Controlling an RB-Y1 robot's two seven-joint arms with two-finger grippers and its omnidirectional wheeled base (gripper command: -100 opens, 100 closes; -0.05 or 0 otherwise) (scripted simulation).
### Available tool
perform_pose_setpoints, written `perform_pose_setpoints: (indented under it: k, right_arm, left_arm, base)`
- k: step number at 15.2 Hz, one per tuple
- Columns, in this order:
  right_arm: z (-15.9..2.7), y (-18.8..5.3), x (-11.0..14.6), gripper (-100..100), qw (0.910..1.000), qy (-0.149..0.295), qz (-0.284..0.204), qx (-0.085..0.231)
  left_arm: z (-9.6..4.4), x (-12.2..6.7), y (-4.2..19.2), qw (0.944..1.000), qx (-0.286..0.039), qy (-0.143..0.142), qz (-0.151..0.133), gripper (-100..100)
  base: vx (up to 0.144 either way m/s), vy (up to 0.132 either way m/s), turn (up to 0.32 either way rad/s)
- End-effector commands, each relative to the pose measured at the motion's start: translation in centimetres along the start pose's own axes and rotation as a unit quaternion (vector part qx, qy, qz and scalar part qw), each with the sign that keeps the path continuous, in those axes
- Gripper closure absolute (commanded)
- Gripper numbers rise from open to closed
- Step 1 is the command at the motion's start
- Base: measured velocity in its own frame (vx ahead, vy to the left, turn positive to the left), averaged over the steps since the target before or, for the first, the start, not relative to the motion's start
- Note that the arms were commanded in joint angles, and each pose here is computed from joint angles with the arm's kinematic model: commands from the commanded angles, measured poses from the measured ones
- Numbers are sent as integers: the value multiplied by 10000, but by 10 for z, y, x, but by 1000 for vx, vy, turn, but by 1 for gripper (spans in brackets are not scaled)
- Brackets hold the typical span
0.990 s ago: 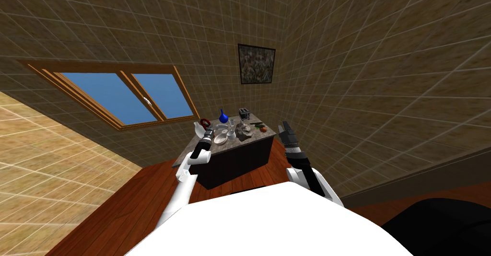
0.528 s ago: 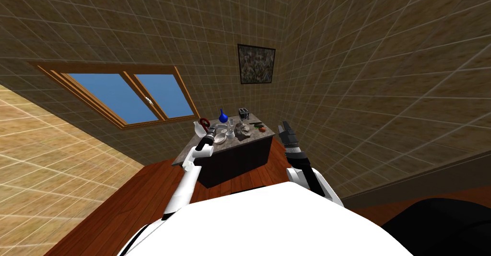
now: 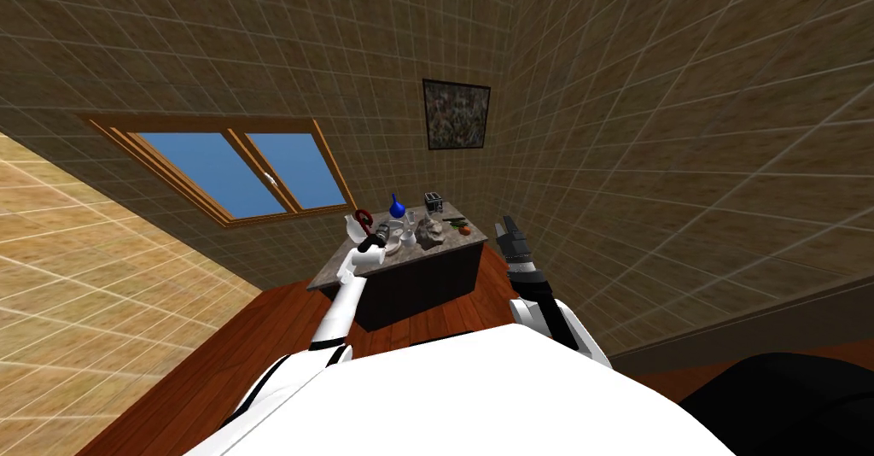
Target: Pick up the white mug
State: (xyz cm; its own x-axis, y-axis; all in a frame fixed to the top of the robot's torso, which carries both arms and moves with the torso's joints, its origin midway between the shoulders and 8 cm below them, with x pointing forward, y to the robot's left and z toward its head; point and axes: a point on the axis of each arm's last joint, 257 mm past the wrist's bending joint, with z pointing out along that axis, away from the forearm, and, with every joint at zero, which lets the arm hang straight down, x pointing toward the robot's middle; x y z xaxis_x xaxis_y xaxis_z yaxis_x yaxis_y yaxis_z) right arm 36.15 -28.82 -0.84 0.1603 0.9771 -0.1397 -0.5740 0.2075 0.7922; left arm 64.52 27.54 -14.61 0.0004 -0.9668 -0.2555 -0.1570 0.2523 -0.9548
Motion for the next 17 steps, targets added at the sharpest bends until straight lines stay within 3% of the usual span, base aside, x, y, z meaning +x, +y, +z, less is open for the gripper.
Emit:
perform_pose_setpoints:
  k: [1,8,13,17]
  right_arm:
    - [0,0,0,0,10000,0,0,0]
    - [0,0,0,0,10000,0,0,0]
    - [0,0,0,0,10000,0,0,0]
    - [0,0,0,0,10000,0,0,0]
  left_arm:
    - [8,4,6,9997,-231,42,-5,-100]
    - [29,21,15,9961,-861,211,-46,-100]
    - [42,39,16,9892,-1407,393,-78,-100]
    - [45,50,26,9820,-1822,496,-83,-100]
  base:
    - [-17,-38,14]
    - [-15,-39,29]
    - [-14,-37,42]
    - [-2,-34,32]
